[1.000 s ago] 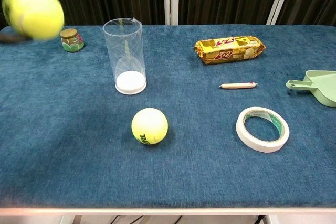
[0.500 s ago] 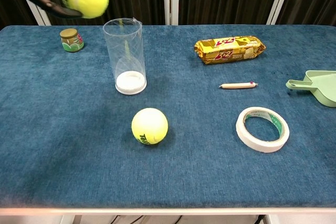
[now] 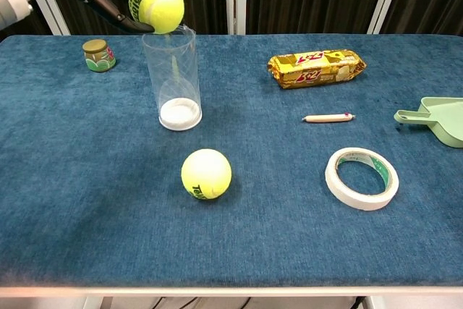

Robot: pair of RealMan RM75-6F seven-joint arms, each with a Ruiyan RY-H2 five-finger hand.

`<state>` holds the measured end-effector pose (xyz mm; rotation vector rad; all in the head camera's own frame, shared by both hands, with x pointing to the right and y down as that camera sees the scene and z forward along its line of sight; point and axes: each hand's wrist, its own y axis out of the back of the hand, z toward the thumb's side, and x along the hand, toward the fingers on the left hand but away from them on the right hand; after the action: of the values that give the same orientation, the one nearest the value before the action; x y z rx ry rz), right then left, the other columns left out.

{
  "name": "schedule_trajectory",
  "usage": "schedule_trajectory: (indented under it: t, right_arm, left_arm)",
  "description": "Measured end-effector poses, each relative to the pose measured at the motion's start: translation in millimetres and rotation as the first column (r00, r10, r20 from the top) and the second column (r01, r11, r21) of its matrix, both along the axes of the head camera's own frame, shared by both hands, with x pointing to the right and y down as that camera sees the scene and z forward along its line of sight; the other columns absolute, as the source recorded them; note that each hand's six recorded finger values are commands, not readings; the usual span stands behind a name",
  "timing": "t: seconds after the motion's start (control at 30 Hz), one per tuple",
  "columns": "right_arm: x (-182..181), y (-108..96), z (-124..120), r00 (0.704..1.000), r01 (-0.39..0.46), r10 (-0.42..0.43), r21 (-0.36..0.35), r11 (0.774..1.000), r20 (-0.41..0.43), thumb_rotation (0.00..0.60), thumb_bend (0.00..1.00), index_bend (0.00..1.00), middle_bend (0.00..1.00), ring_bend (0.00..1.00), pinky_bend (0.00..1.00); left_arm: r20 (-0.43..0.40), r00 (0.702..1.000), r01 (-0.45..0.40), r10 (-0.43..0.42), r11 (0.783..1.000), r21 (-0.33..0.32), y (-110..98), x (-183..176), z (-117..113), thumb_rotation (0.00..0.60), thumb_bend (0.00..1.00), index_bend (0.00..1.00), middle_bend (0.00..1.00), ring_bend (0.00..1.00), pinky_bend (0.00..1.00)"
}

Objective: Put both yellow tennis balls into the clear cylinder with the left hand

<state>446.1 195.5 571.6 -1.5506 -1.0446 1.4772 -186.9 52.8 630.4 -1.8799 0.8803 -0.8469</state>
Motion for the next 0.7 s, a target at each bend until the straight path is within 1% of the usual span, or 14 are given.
schedule_trajectory:
  t: [0.07, 0.13, 0.17, 0.23, 0.33, 0.43, 0.63, 0.7]
  right_arm:
    - [1, 0, 0, 1.0, -0.003, 0.003, 0.0, 1.0, 0.002, 0.6, 0.21, 0.0, 0.0, 0.0, 0.0]
    - [1, 0, 0, 1.0, -0.004, 0.004, 0.0, 1.0, 0.002, 0.6, 0.21, 0.0, 0.0, 0.0, 0.0]
    - [1, 0, 0, 1.0, -0.004, 0.004, -0.001, 1.0, 0.002, 0.6, 0.21, 0.0, 0.0, 0.0, 0.0]
    - [1, 0, 1, 1.0, -0.003, 0.003, -0.003, 1.0, 0.001, 0.6, 0.21, 0.0, 0.0, 0.0, 0.0]
    - [1, 1, 1, 1.0, -0.006, 0.006, -0.005, 1.0, 0.0, 0.6, 0.21, 0.0, 0.0, 0.0, 0.0]
    - [2, 1, 1, 1.0, -0.01, 0.01, -0.006, 1.0, 0.0, 0.6, 0.21, 0.0, 0.0, 0.0, 0.0]
    - [2, 0, 2, 1.0, -0.014, 0.014, -0.008, 1.0, -0.001, 0.6, 0.21, 0.0, 0.0, 0.0, 0.0]
    - [3, 0, 2, 1.0, -0.016, 0.016, -0.009, 1.0, -0.002, 0.6, 0.21, 0.0, 0.0, 0.0, 0.0]
  left_arm:
    - [0.006, 1.0, -0.002, 0.002, 1.0, -0.01, 0, 0, 4, 0.6, 0.29, 0.43, 0.48, 0.51, 0.71]
    - [0.011, 1.0, -0.004, 0.005, 1.0, -0.026, 1, 1, 7, 0.6, 0.29, 0.31, 0.4, 0.41, 0.62]
    - [0.016, 1.0, -0.007, 0.008, 0.999, -0.038, 2, 0, 8, 0.6, 0.28, 0.27, 0.37, 0.38, 0.59]
    - [0.031, 0.999, -0.013, 0.014, 0.999, -0.051, 2, -1, 11, 0.6, 0.28, 0.19, 0.27, 0.27, 0.49]
    - [0.035, 0.999, -0.019, 0.021, 0.998, -0.063, 3, -1, 12, 0.6, 0.27, 0.12, 0.18, 0.18, 0.4]
    - [0.021, 1.0, -0.022, 0.024, 0.998, -0.062, 4, -1, 10, 0.6, 0.27, 0.09, 0.14, 0.14, 0.36]
    - [-0.002, 1.0, -0.028, 0.028, 0.999, -0.047, 5, -1, 3, 0.6, 0.27, 0.09, 0.13, 0.14, 0.36]
    - [-0.015, 0.999, -0.035, 0.034, 0.999, -0.04, 8, 0, -1, 0.6, 0.27, 0.11, 0.15, 0.14, 0.37]
